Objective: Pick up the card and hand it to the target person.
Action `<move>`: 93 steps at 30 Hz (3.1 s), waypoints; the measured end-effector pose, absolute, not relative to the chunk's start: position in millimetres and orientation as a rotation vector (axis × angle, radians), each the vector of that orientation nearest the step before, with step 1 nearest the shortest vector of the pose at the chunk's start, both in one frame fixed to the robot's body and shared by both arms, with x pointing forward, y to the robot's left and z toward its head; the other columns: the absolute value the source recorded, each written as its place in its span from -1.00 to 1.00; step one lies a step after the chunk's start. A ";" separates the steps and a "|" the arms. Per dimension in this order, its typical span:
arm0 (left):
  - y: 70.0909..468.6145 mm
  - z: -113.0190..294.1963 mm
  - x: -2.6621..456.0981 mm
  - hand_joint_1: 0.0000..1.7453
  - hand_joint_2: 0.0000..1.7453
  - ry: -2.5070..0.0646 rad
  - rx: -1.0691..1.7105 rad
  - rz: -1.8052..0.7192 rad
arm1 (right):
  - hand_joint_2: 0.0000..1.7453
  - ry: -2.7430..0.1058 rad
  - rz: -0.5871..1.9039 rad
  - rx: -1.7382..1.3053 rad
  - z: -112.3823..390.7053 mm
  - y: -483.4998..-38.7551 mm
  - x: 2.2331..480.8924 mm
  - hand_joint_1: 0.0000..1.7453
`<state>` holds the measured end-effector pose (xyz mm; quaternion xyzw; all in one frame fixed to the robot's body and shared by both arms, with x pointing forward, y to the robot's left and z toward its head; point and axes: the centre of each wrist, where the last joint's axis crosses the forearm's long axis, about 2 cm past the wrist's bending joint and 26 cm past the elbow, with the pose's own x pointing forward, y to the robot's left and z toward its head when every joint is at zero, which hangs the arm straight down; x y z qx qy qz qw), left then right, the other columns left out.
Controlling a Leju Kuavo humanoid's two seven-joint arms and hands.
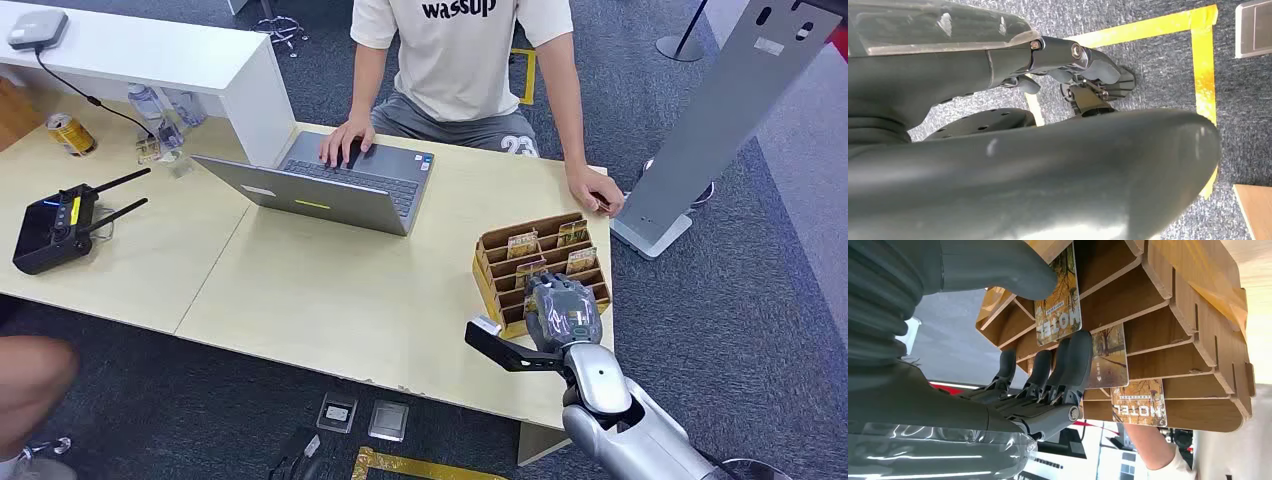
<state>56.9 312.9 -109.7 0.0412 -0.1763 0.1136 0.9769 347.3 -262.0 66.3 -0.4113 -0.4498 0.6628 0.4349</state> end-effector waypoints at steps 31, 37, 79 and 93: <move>312.5 -109.7 56.8 -1.00 0.50 -0.357 0.072 0.234 | 1.00 -1.091 1.647 -1.035 64.4 -265.1 348.2 0.78; 311.9 -109.7 56.9 -1.00 1.00 -0.384 0.049 0.230 | 1.00 -1.094 1.645 -1.038 65.8 -265.2 349.7 0.82; 309.7 -109.8 56.7 -1.00 1.00 -0.379 0.042 0.240 | 1.00 -2.050 1.242 -0.890 249.5 -210.2 351.4 0.82; 303.1 -109.5 60.1 -1.00 1.00 -0.401 0.018 0.185 | 1.00 -2.040 1.248 -1.141 194.1 -192.2 397.7 0.82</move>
